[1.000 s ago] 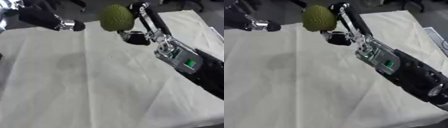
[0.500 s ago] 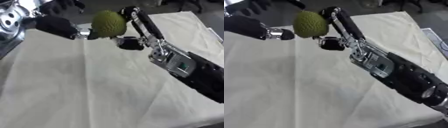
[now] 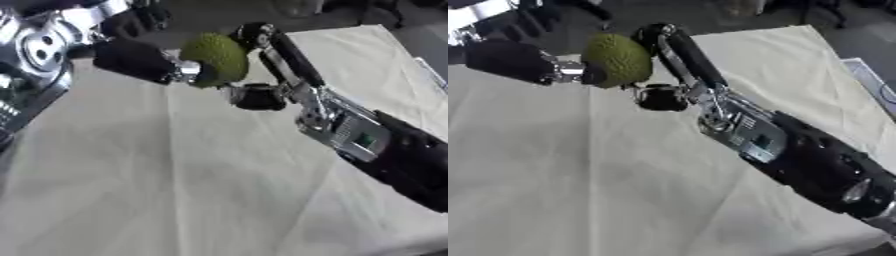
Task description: Pick up the objects with one hand, pass them to the other hand, and then place them into the box on the other side of the table.
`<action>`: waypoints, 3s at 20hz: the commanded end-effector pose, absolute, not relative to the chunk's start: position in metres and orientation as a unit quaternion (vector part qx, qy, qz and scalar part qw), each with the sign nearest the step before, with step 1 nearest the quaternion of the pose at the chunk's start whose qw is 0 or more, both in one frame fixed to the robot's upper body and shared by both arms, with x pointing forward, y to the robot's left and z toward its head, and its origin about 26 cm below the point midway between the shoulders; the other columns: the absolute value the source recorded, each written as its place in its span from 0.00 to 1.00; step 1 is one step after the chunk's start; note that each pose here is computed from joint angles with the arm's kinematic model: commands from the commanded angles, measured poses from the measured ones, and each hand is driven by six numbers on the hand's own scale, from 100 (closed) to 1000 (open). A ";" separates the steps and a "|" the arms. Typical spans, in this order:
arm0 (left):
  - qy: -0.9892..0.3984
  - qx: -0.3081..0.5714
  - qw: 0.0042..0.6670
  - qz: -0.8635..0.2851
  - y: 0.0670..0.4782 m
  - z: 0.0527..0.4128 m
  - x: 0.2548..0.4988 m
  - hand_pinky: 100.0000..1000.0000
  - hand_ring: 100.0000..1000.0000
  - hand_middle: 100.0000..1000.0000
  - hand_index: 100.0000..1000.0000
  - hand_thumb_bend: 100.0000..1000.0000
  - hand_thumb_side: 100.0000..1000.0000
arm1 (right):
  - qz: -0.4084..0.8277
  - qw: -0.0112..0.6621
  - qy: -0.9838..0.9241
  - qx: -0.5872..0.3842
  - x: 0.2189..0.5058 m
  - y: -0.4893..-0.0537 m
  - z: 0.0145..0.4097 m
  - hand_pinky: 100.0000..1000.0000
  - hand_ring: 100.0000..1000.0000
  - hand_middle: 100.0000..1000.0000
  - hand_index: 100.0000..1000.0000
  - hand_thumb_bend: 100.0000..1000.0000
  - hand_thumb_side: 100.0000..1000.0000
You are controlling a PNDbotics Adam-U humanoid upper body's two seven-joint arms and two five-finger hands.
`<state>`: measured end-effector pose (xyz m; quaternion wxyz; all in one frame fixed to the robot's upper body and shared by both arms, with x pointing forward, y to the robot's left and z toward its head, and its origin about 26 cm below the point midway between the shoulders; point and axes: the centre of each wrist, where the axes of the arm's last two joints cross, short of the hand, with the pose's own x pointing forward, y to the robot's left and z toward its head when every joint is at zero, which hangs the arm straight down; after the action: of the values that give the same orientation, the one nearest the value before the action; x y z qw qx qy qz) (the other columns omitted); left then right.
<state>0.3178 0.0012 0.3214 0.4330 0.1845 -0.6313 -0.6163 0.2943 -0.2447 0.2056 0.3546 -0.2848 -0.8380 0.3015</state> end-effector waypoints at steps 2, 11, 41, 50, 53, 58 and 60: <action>-0.618 0.170 0.448 -0.624 -0.005 0.324 0.318 0.78 0.77 0.73 0.85 0.72 0.58 | 0.304 0.320 -0.854 -0.275 0.294 -0.243 0.215 0.61 0.66 0.46 0.58 0.10 0.00; -0.578 0.142 0.471 -0.651 -0.015 0.300 0.339 0.77 0.75 0.67 0.74 0.45 0.40 | 0.305 0.297 -0.868 -0.255 0.294 -0.243 0.215 0.60 0.65 0.45 0.57 0.09 0.00; -0.677 0.107 0.568 -0.457 0.030 0.297 0.363 0.52 0.37 0.20 0.37 0.00 0.00 | 0.390 0.305 -0.815 -0.301 0.287 -0.249 0.193 0.75 0.86 0.80 0.90 0.64 0.10; -0.684 0.136 0.578 -0.424 0.070 0.305 0.366 0.53 0.37 0.20 0.37 0.00 0.00 | 0.389 0.331 -0.789 -0.341 0.284 -0.257 0.185 0.77 0.90 0.85 0.93 0.66 0.15; -0.685 0.156 0.583 -0.408 0.088 0.307 0.369 0.53 0.37 0.19 0.37 0.00 0.00 | 0.391 0.334 -0.784 -0.348 0.283 -0.259 0.183 0.77 0.90 0.85 0.93 0.66 0.16; -0.685 0.192 0.597 -0.371 0.122 0.306 0.378 0.53 0.38 0.19 0.37 0.00 0.00 | 0.398 0.338 -0.776 -0.354 0.281 -0.262 0.178 0.79 0.90 0.85 0.93 0.66 0.18; -0.688 0.206 0.598 -0.356 0.136 0.309 0.379 0.53 0.38 0.19 0.37 0.00 0.00 | 0.405 0.338 -0.771 -0.358 0.279 -0.264 0.176 0.79 0.90 0.85 0.93 0.66 0.19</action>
<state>0.3808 0.1220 0.2893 0.6137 0.1855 -0.6692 -0.3757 0.2800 -0.2586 0.1662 0.3553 -0.3428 -0.7737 0.3970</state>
